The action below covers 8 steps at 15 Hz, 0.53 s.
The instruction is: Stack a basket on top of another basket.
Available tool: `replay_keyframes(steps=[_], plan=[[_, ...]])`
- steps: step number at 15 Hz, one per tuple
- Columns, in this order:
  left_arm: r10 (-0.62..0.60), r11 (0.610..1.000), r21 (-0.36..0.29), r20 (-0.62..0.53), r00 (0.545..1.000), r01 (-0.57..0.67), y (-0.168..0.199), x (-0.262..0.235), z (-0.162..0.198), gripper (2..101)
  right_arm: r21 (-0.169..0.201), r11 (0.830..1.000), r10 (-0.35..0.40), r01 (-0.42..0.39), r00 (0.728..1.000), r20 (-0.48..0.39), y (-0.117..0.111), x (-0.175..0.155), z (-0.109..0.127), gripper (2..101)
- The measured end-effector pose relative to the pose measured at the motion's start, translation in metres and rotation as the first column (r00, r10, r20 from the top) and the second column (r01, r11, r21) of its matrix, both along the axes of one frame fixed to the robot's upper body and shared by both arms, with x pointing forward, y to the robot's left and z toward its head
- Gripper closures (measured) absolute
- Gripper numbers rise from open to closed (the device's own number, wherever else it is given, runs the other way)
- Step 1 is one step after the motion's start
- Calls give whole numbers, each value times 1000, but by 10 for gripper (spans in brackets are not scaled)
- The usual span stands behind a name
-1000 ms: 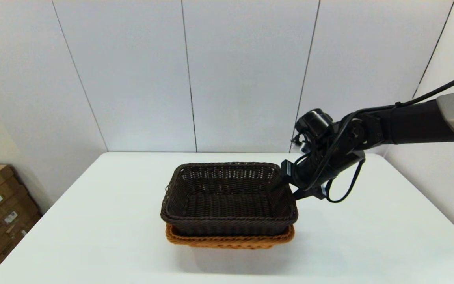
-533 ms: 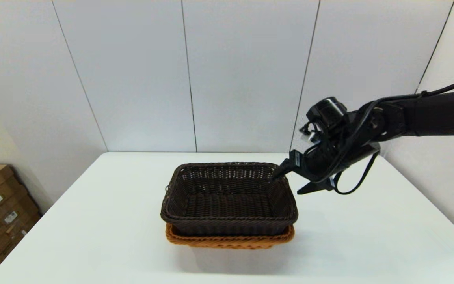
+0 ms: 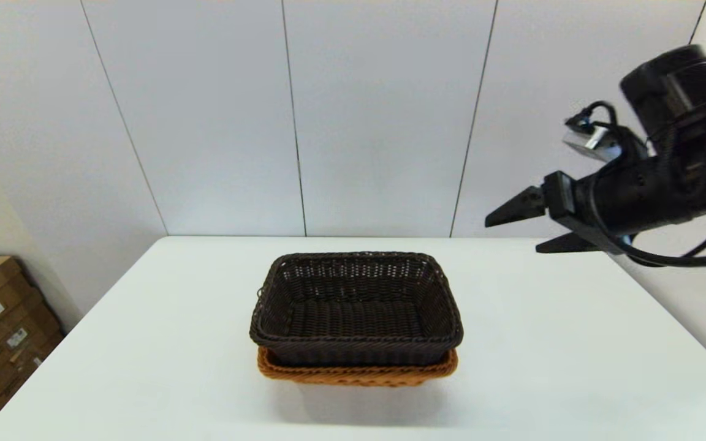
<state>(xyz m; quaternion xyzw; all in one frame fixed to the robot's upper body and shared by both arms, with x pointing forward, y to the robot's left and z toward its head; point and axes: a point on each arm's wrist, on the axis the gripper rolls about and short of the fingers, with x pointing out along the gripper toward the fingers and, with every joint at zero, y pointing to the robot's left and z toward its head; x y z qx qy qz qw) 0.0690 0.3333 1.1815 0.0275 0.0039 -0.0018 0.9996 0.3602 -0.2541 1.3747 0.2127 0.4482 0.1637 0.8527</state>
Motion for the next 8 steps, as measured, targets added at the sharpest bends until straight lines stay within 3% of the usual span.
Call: replay_keyframes(steps=[4,8], plan=[[0,1000,0,0,1000,0,0,0,0,54,-72,997,28,-17,989,142,-30,-92,16,86],[0,1000,0,0,1000,0,0,0,0,54,-167,986,25,14,973,230,-63,-186,-19,69]])
